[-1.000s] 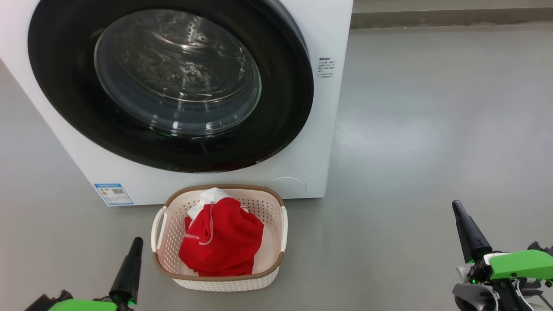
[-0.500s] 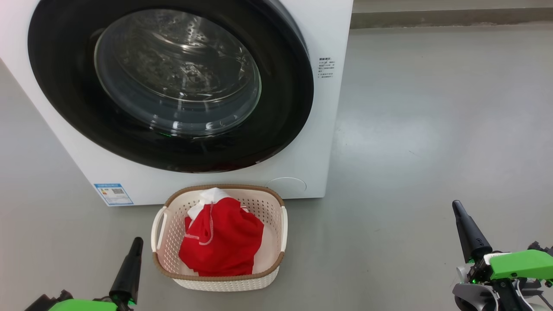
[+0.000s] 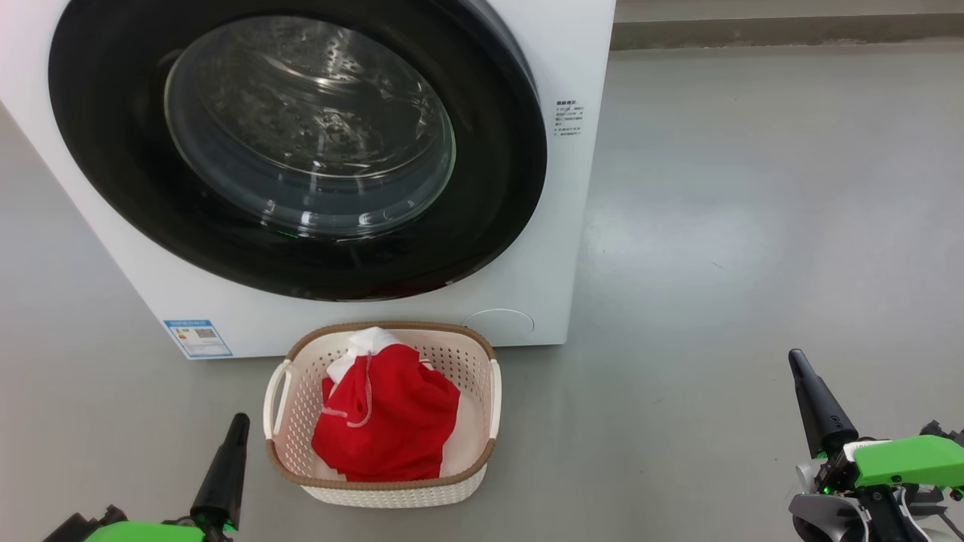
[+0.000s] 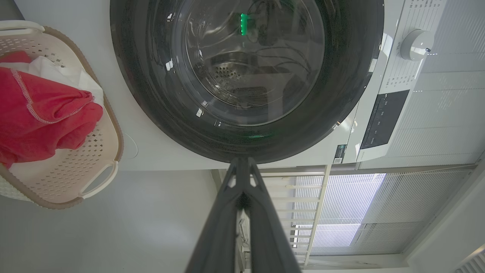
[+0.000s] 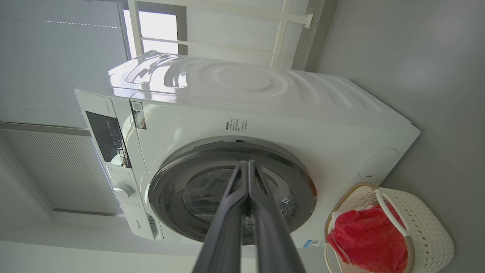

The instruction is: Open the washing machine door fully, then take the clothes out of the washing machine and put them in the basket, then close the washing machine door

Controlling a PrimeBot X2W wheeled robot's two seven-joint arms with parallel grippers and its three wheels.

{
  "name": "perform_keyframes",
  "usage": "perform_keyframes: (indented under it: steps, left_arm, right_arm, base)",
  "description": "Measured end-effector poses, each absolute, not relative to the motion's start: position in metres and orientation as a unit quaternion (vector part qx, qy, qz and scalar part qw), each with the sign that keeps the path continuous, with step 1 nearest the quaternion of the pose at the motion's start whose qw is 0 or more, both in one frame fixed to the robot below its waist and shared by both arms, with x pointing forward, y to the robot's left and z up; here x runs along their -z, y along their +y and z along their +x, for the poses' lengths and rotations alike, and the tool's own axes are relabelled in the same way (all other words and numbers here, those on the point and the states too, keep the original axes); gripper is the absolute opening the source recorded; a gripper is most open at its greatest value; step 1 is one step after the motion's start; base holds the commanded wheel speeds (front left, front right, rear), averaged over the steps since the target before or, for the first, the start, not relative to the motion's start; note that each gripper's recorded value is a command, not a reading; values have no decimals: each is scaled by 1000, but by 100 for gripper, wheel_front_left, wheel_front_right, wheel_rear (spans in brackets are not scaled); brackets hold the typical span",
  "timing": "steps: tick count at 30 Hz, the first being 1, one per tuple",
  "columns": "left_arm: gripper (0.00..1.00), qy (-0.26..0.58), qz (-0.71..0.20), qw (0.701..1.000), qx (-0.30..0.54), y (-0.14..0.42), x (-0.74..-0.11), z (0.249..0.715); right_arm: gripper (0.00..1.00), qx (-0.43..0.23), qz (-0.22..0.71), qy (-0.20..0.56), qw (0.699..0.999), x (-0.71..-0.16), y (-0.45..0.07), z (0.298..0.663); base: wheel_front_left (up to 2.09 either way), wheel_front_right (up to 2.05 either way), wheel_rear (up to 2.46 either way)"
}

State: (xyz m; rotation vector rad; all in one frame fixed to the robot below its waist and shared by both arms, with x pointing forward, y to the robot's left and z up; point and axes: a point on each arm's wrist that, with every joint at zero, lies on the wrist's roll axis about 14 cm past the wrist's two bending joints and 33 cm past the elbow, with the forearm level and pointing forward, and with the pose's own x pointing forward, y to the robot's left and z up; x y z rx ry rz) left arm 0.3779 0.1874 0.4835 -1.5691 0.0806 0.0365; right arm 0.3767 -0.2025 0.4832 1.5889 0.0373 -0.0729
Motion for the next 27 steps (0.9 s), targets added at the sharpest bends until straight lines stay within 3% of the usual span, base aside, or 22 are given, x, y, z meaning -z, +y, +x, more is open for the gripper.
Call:
perform_keyframes:
  steps: [27]
  left_arm:
    - [0,36,-706,707,-16,187,-484,378]
  right_arm:
    - [0,33,713,17,700,-483,-203,377]
  base:
    - [0,0,0]
